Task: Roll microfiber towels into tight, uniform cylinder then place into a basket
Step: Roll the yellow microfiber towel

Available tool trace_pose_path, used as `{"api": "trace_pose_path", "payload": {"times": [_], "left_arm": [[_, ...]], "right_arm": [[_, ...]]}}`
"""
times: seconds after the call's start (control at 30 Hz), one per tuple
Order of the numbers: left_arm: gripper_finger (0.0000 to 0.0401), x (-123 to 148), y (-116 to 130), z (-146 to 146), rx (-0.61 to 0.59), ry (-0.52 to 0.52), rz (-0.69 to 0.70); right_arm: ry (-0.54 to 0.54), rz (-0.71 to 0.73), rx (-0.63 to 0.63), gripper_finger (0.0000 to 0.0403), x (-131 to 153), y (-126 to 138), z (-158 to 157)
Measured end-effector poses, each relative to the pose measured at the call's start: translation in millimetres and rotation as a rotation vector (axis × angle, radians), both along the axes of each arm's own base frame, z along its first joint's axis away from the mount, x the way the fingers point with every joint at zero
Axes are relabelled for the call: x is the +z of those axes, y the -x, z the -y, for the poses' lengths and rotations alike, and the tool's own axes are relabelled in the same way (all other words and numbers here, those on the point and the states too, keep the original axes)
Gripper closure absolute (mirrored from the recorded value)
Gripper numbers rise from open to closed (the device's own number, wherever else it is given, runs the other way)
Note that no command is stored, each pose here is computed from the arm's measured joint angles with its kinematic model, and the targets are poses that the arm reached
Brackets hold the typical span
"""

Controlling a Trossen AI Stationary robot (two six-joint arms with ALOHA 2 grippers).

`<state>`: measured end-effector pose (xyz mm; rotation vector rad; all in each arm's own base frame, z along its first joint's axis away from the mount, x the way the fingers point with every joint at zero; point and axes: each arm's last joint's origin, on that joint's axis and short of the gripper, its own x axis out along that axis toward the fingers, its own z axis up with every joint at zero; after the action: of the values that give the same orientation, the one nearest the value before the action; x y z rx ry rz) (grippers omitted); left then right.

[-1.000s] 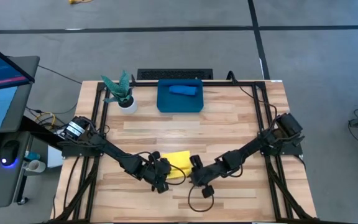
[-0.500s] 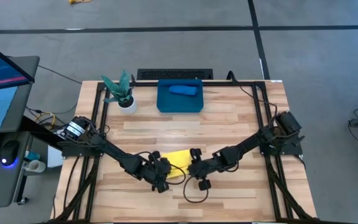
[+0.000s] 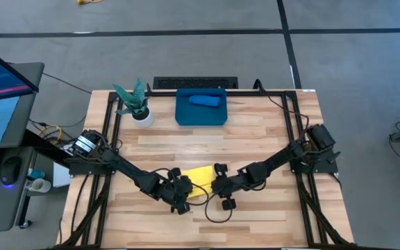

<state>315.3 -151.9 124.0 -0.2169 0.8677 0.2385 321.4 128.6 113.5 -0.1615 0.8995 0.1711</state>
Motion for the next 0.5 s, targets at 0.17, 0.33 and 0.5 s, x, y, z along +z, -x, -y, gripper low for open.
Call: {"api": "trace_pose_path", "payload": {"times": [0.17, 0.33, 0.5], "left_arm": [[0.0399, 0.0, 0.3, -0.1, -0.002, -0.004, -0.003], [0.0388, 0.1, 0.4, -0.1, -0.009, -0.01, -0.005], [0.0351, 0.2, 0.6, -0.2, -0.012, -0.013, -0.008]], "right_arm": [[-0.008, -0.024, -0.025, 0.0285, -7.7, -1.6, 2.6], [-0.021, -0.028, -0.019, 0.0285, -8.4, -1.6, 2.7], [-0.031, -0.027, -0.022, 0.0285, -8.4, -1.6, 2.4]]}}
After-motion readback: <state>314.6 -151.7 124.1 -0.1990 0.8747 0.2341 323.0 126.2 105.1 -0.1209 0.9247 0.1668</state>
